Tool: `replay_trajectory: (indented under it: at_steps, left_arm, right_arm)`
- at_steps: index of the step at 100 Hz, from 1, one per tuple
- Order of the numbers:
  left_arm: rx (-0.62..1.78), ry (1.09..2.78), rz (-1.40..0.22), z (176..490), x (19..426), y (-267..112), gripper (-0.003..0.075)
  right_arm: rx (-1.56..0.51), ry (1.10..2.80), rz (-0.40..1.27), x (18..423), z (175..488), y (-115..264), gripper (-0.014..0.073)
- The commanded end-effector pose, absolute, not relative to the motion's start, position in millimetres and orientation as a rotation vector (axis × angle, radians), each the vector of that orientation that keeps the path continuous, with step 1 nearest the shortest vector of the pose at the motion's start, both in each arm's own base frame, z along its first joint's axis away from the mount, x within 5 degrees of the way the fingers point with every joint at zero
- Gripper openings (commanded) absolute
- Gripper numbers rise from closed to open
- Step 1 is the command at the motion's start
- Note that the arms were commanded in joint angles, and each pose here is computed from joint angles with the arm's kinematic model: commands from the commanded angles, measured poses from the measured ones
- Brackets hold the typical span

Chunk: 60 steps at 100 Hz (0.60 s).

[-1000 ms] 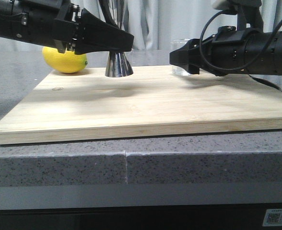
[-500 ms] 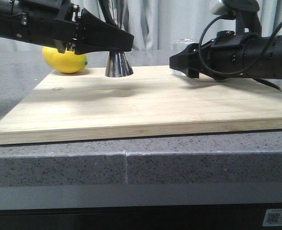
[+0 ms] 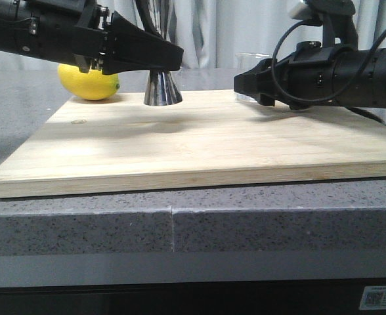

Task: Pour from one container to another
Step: 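Lift the beaker with the right gripper toward the jigger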

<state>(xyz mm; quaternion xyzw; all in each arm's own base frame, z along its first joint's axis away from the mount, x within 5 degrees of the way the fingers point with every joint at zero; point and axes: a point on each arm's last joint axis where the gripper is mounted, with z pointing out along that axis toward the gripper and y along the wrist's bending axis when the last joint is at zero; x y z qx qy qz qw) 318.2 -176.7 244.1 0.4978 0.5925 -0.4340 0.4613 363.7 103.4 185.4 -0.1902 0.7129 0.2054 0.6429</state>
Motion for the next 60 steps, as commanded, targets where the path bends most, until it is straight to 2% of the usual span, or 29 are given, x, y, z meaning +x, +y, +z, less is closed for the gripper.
replay_trajectory:
  at_steps: [1, 44, 60]
  left_arm:
    - [1.182, 1.327, -1.106, 279.3, 312.2, -179.1, -0.0012]
    - [1.182, 1.327, -1.106, 279.3, 312.2, -179.1, -0.0012]
    - [1.184, 1.327, -1.105, 279.2, 312.1, -179.1, -0.0012]
  right_arm:
    - [-0.428, 1.471, 0.491, 364.0, 217.3, 105.6, 0.0289]
    - [-0.457, 1.495, 0.464, 361.1, 224.1, 105.0, 0.0287]
    - [-0.467, 1.477, 0.454, 358.3, 233.0, 104.2, 0.0209]
